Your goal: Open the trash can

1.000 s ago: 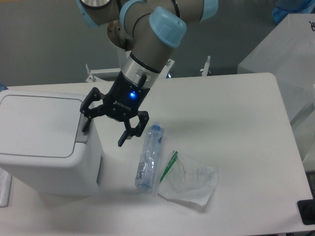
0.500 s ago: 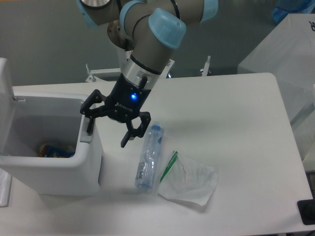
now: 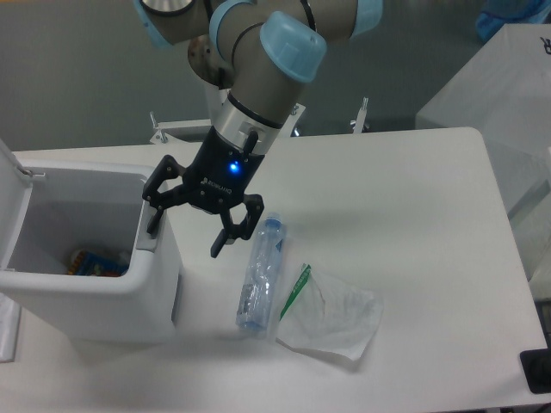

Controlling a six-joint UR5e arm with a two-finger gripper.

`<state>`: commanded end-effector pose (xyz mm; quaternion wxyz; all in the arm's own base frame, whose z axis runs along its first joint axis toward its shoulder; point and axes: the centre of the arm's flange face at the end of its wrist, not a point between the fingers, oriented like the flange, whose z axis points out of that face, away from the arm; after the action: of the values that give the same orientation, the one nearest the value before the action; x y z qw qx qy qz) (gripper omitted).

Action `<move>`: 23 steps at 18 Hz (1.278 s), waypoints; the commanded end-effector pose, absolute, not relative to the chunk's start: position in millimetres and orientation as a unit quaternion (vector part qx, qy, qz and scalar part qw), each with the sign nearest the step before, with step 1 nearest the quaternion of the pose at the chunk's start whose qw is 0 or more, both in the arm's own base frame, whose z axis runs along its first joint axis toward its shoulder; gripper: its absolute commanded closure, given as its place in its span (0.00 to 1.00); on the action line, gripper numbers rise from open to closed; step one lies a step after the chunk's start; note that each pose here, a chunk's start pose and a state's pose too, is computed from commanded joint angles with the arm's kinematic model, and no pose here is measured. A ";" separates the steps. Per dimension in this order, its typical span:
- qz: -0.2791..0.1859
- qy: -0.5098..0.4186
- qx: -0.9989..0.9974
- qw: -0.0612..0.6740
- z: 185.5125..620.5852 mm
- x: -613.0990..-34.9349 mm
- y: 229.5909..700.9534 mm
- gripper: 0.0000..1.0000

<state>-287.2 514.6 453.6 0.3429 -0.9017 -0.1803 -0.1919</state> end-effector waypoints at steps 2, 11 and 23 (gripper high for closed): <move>-0.188 -0.182 -0.900 0.348 458.9 -293.8 513.7 0.00; -0.125 -0.180 -0.899 0.380 457.5 -405.1 507.3 0.00; 0.039 -0.100 -0.965 0.239 368.6 -501.7 480.2 0.00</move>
<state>-501.7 480.2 368.6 0.2393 -0.9650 -0.1000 0.0388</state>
